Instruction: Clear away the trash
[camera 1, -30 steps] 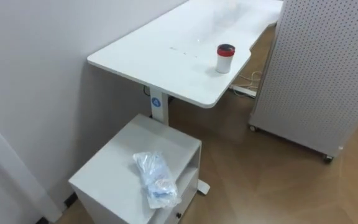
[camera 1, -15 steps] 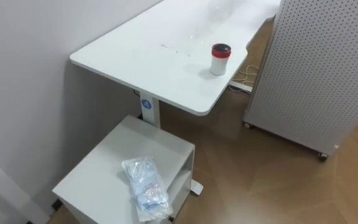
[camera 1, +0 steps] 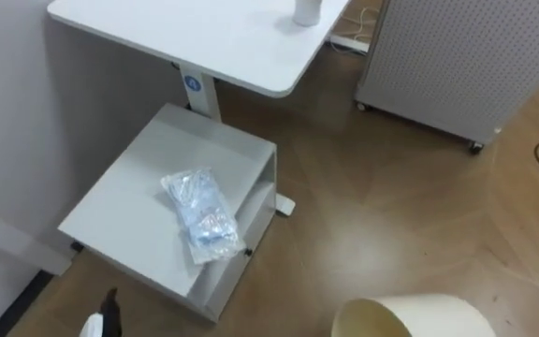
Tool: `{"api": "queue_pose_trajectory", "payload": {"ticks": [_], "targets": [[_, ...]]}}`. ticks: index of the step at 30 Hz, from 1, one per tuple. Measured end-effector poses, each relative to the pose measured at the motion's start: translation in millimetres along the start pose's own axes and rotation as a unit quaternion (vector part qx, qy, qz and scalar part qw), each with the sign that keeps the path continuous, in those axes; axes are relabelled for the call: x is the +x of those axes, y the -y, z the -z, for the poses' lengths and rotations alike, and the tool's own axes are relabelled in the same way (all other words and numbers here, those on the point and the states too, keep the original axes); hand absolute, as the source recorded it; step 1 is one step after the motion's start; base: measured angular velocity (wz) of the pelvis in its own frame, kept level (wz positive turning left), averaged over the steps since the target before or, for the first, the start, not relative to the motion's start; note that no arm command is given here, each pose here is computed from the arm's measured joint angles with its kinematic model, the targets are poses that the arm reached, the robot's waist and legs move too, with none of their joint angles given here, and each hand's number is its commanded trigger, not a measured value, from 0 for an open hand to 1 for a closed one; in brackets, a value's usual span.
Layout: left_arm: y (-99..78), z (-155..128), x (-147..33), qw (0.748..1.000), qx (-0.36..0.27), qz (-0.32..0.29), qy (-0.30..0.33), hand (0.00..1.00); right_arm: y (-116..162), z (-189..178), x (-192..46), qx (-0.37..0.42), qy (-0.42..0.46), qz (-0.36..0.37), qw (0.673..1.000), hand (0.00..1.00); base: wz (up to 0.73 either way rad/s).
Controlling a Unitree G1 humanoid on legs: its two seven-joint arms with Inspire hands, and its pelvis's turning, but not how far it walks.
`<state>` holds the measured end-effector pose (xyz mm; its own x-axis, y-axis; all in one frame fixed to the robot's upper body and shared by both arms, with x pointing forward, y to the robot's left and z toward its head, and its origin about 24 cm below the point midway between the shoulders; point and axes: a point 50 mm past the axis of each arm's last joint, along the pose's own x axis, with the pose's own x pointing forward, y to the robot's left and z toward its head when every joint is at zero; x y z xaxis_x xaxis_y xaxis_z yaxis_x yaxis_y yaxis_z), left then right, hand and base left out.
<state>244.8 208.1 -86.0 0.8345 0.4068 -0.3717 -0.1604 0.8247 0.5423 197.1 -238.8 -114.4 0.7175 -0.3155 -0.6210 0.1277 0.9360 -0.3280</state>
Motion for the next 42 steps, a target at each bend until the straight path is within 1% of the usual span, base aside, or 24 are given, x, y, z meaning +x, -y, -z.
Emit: {"api": "queue_pose_trajectory", "payload": {"ticks": [2, 4, 6, 10, 13, 15, 19, 23, 29, 38, 42], "targets": [[-2.3, -13, 6.2, 1.0, -0.006, -0.011, 0.016, 0.0, -1, -11, 2, 0.006, 0.023, 0.004, 1.0, 1.0, 0.0], [-8.3, -25, 12.1, 0.999, -0.021, -0.034, 0.028, 0.0, -2, -26, 6, 0.012, 0.046, 0.006, 0.999, 1.0, 0.0], [-13.2, -35, 15.5, 0.997, -0.032, -0.054, 0.045, 0.0, -3, -32, 6, 0.009, 0.06, 0.001, 0.998, 1.0, -0.02], [-24.9, -47, 21.5, 0.993, -0.033, -0.091, 0.067, 0.0, -7, -34, 6, 0.017, 0.064, -0.005, 0.998, 1.0, -0.07], [-29.2, -55, 24.1, 0.99, -0.038, -0.111, 0.079, 0.0, -10, -35, 5, 0.014, 0.066, -0.01, 0.998, 1.0, -0.04], [-34.6, -68, 28.3, 0.985, -0.06, -0.132, 0.09, 0.0, -11, -37, 5, 0.004, 0.072, -0.013, 0.997, 1.0, -0.08], [-47.5, -86, 34.0, 0.977, -0.072, -0.165, 0.116, 0.0, -11, -35, 4, 0.003, 0.07, -0.003, 0.998, 1.0, -0.08], [-55.6, -93, 35.8, 0.969, -0.078, -0.197, 0.128, 0.0, -12, -33, 3, 0.015, 0.062, 0.0, 0.998, 1.0, -0.09], [-61.1, -102, 37.4, 0.962, -0.081, -0.223, 0.136, 0.0, -16, -40, 4, 0.006, 0.075, -0.009, 0.997, 1.0, 0.0], [-68.5, -108, 39.2, 0.957, -0.073, -0.239, 0.148, 0.0, -16, -41, 4, 0.018, 0.07, -0.013, 0.997, 1.0, 0.04], [-70.9, -109, 39.2, 0.954, -0.04, -0.245, 0.167, 0.0, -15, -42, 4, 0.024, 0.07, -0.013, 0.997, 1.0, 0.01]]}}
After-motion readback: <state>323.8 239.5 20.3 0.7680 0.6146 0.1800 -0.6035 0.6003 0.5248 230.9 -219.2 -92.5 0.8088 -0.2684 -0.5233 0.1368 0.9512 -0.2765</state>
